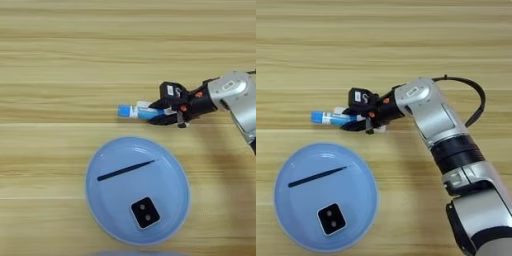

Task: Move the objects on the table

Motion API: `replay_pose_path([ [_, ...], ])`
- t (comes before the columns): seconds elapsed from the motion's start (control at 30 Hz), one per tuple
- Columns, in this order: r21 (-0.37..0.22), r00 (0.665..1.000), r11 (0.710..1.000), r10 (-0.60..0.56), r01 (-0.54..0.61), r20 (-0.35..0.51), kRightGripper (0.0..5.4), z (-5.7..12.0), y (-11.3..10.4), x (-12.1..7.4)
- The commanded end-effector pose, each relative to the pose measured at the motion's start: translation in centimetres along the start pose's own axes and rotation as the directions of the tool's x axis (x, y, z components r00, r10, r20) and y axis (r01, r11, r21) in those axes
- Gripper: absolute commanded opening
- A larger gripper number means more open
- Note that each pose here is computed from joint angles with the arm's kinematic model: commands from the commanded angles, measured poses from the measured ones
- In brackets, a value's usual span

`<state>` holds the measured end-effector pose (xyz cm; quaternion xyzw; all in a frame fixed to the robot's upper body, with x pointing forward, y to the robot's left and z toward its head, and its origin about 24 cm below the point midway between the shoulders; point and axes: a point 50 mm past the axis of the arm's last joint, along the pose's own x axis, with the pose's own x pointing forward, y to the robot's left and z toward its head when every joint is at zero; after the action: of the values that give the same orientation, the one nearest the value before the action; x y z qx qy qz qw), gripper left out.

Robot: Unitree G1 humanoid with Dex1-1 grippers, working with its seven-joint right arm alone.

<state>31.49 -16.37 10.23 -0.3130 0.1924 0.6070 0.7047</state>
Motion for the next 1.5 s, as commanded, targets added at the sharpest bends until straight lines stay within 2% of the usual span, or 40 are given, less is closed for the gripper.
replay_pose_path([
  [0.03,-0.095,0.993,0.988,-0.119,0.120,0.017,1.40,2.1,-2.0,-2.5],
  [0.23,-0.061,0.996,0.995,-0.080,0.078,-0.029,1.40,0.3,-1.1,-1.7],
  [0.6,0.002,0.993,0.998,-0.068,0.069,-0.092,1.40,-2.3,-0.4,-1.4],
  [0.97,0.022,0.990,0.998,-0.062,0.065,-0.127,1.40,-3.5,-0.1,-1.2],
  [1.1,0.025,0.989,0.998,-0.062,0.065,-0.134,2.22,-3.6,-0.2,-1.2],
  [1.23,0.022,0.990,0.998,-0.063,0.067,-0.129,2.78,-3.5,-0.2,-1.2],
  [1.33,0.008,0.992,0.996,-0.085,0.086,-0.090,3.25,-2.4,-0.7,-1.4],
  [1.5,-0.054,0.995,0.993,-0.103,0.102,-0.011,3.88,0.2,-1.1,-2.1],
])
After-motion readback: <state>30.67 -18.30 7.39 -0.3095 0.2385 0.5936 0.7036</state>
